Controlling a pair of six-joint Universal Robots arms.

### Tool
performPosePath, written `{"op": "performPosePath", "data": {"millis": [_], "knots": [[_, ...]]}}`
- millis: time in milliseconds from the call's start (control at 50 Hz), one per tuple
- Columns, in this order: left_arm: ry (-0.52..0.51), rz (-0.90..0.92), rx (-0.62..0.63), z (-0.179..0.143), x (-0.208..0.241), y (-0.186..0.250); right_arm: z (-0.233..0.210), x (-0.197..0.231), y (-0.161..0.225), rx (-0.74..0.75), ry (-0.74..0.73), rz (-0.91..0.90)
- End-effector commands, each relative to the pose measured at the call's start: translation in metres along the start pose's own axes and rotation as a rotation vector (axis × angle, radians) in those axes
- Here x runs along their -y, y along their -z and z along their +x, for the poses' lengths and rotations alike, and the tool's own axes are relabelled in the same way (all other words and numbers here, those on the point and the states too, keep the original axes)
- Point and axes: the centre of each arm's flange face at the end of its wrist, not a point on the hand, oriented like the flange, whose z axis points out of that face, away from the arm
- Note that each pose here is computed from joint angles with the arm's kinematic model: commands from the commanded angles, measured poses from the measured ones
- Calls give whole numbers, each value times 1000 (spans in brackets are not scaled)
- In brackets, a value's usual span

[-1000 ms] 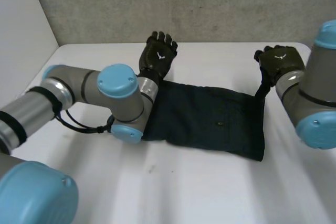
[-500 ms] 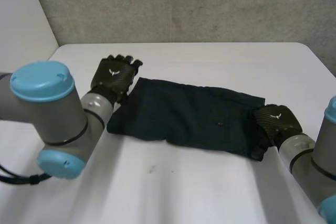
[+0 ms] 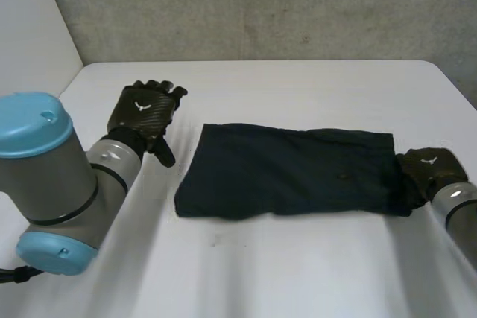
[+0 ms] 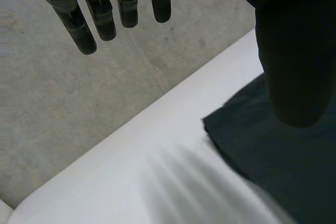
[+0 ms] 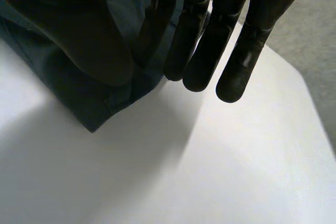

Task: Fold the shorts.

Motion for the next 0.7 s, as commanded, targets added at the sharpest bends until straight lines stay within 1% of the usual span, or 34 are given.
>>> {"op": "performPosePath", "data": {"millis": [20, 100, 180, 240, 320, 400, 460, 520, 560, 700], "knots": [[3, 18, 25, -9, 8, 7, 18, 25, 3, -27, 81, 38], [3, 20, 30, -11, 9, 10, 22, 39, 2, -34, 81, 72], [3, 17, 29, -11, 8, 10, 11, 51, 7, -4, 97, 105], [5, 11, 27, -11, 6, 11, -3, 44, 13, 47, 102, 66], [4, -3, 23, -9, 2, 13, -8, 27, 18, 86, 95, -2], [4, -18, 14, -7, -3, 15, -1, 14, 16, 90, 72, -29], [3, -17, 11, -6, -3, 16, 6, 0, 14, 128, 26, -52], [3, -17, 11, -6, -3, 16, 6, -11, 13, 194, -23, -33], [3, -17, 11, -6, -3, 16, 5, -13, 12, 209, -40, -15], [4, -21, 8, -5, -4, 16, 8, -17, 0, 186, -90, 45]]}}
